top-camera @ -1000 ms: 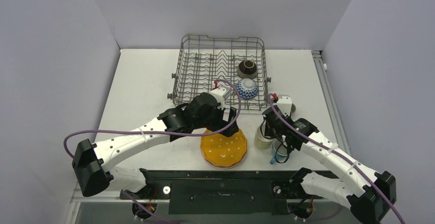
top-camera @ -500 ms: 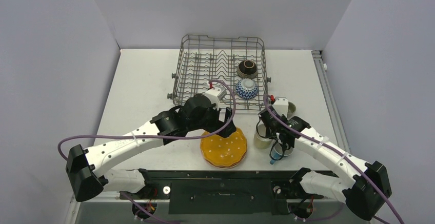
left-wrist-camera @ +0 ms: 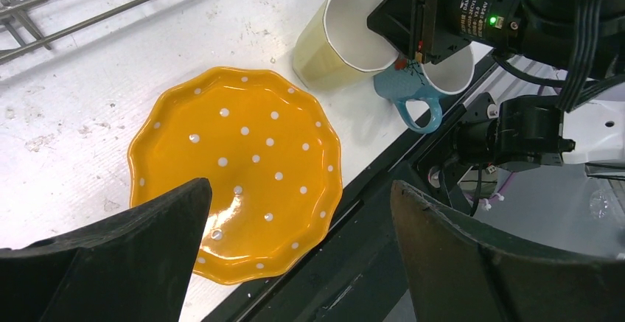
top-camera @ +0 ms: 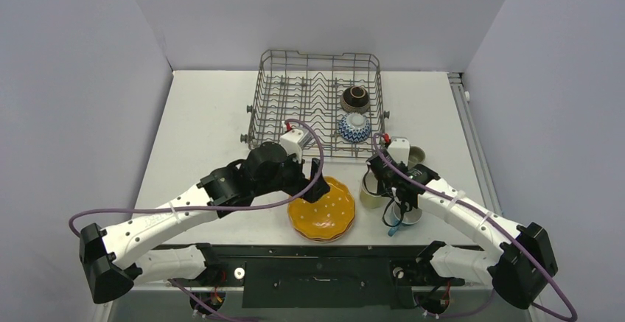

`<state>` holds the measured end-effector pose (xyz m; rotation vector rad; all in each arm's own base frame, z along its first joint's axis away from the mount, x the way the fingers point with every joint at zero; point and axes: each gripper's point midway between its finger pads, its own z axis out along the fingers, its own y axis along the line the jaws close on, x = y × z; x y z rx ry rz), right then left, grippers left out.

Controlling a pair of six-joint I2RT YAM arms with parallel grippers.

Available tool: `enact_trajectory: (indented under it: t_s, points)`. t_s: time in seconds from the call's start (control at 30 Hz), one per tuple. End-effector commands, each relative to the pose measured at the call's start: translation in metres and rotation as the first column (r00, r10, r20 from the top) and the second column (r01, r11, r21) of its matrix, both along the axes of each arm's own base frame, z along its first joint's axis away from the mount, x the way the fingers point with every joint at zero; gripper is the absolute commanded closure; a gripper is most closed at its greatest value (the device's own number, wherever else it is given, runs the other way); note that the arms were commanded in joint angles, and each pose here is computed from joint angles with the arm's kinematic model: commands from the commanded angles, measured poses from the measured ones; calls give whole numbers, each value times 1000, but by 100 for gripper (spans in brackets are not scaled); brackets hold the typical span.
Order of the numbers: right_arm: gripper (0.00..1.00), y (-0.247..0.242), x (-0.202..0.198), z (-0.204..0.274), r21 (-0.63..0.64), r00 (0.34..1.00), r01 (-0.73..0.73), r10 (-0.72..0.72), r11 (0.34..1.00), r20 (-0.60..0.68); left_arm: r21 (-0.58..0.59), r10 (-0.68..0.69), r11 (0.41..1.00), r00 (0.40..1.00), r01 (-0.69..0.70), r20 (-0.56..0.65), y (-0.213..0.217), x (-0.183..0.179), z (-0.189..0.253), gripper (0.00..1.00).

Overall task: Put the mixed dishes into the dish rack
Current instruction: Pick up the cup at the center of the board.

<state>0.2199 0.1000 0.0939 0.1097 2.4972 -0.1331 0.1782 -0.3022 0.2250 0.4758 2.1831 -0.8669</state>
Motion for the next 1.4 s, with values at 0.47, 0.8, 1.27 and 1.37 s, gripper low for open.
enact_trajectory:
  t_s: [0.47,0.8,1.27,1.37]
  points:
    - [100,-8,10,95,153,965,57,-94,987,244,-146,20,989,1000,-18,12,20,-6,22,6]
    - [100,12,6,124,321,948,-19,-85,947,307,-243,29,969,998,-42,-56,27,-4,26,5]
    - [100,58,2,195,606,855,-276,-98,746,510,-481,8,873,988,-82,-153,23,-1,54,3]
    - [100,68,-1,210,645,828,-343,-105,683,551,-537,-10,840,987,-77,-158,24,-4,66,4]
